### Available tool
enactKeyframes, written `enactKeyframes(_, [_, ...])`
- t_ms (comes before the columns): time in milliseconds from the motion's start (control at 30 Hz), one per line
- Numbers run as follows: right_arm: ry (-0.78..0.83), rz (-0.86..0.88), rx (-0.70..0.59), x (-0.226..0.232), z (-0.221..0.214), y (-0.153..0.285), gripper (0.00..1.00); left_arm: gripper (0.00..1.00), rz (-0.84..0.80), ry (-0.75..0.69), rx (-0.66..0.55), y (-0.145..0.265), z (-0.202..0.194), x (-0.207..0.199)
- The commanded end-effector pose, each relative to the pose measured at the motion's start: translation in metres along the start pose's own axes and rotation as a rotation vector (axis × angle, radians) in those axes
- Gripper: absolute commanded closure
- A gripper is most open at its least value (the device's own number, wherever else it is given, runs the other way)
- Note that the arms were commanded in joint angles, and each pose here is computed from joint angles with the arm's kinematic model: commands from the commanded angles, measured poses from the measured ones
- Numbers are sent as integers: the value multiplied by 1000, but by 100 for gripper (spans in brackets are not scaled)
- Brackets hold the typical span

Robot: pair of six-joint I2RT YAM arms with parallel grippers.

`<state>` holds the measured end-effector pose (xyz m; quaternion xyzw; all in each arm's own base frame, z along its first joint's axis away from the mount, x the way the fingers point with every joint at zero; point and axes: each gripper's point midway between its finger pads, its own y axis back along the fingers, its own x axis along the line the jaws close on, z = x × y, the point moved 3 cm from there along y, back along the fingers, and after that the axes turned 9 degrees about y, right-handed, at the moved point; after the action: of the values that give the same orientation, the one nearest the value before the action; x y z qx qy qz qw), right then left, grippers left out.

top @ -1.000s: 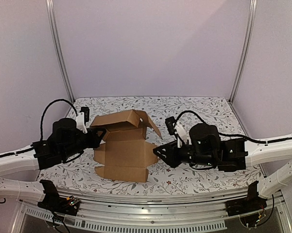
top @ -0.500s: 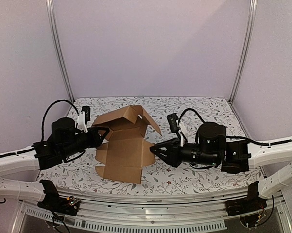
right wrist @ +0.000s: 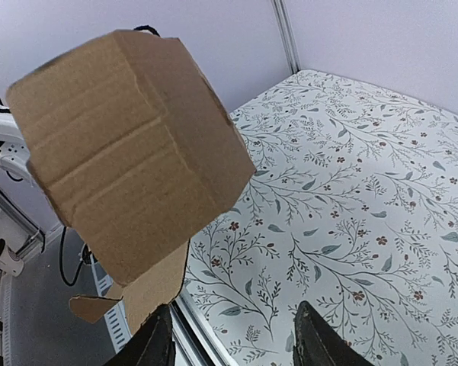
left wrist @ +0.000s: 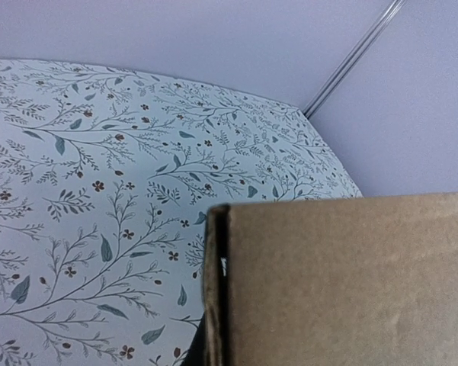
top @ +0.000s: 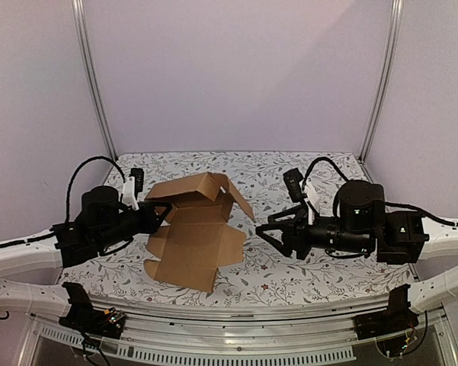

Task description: Fold the paper box

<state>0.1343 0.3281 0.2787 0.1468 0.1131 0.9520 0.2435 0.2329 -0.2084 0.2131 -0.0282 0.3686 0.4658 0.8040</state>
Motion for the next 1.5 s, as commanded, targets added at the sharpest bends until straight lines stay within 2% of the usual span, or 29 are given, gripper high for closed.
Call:
enactKeyframes(0, [147, -93, 53, -12, 10, 28, 47, 100, 40, -51, 14, 0, -8, 12])
enactKeyframes(133, [228, -96, 70, -11, 23, 43, 47, 100, 25, -87, 24, 0, -9, 10])
enactKeyframes(367, [344, 15, 108, 12, 47, 45, 49, 100, -9, -141, 40, -1, -10, 4])
enactKeyframes(900, [456, 181, 236, 41, 41, -3, 45, 100, -62, -202, 77, -3, -12, -7])
enactKeyframes(1233, [452, 173, 264, 41, 32, -32, 42, 100, -30, -198, 69, -4, -11, -3])
enactKeyframes(1467, [420, 28, 253, 24, 34, -54, 43, 100, -1, -187, 63, -4, -9, 0])
